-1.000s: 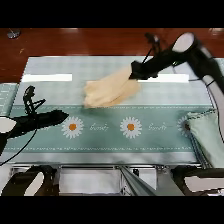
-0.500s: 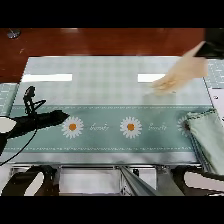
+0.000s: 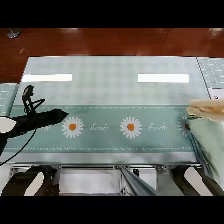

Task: Fold the shirts.

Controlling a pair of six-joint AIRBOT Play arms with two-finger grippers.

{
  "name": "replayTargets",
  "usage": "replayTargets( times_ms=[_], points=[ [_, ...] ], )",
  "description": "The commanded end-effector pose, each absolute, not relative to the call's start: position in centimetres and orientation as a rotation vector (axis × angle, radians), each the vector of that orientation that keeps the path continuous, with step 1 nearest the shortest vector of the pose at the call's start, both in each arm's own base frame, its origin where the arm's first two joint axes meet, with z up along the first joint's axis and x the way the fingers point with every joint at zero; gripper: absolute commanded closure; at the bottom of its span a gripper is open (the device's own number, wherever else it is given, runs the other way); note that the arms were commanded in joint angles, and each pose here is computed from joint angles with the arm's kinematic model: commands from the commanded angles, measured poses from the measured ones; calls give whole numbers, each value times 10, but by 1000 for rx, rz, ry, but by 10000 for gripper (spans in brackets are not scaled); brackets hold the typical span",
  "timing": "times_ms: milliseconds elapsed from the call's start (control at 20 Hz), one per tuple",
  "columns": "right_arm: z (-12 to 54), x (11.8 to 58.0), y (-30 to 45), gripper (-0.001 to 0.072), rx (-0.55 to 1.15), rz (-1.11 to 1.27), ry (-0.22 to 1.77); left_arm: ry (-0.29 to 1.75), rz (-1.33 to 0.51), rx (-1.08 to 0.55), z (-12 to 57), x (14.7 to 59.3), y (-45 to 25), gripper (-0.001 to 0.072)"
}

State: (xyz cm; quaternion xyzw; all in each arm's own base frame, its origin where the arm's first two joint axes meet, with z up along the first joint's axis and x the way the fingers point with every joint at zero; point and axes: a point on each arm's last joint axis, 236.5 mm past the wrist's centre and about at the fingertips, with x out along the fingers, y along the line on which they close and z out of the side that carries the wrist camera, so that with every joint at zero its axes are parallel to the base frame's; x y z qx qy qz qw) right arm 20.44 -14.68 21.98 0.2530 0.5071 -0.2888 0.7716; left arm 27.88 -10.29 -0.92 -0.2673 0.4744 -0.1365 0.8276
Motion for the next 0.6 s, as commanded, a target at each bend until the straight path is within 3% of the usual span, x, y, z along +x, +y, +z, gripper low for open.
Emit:
replayTargets(
  times_ms=[0,150,200,300,550],
  points=[
    [176,87,-179,687,548,-1040,1220,970,-266,-566,-7,287,-97,679],
    [134,42,-166,686,642,-1174,1262,956,-252,-566,-7,292,-94,679],
    [118,36,-159,646,673,-1178,1277,958,-247,-568,-9,293,-94,679],
    [96,31,-153,71,716,-1180,1318,972,-241,-571,-14,293,-93,679],
    [117,120,-179,96,746,-926,1140,981,-272,-525,-8,315,-94,679]
  ],
)
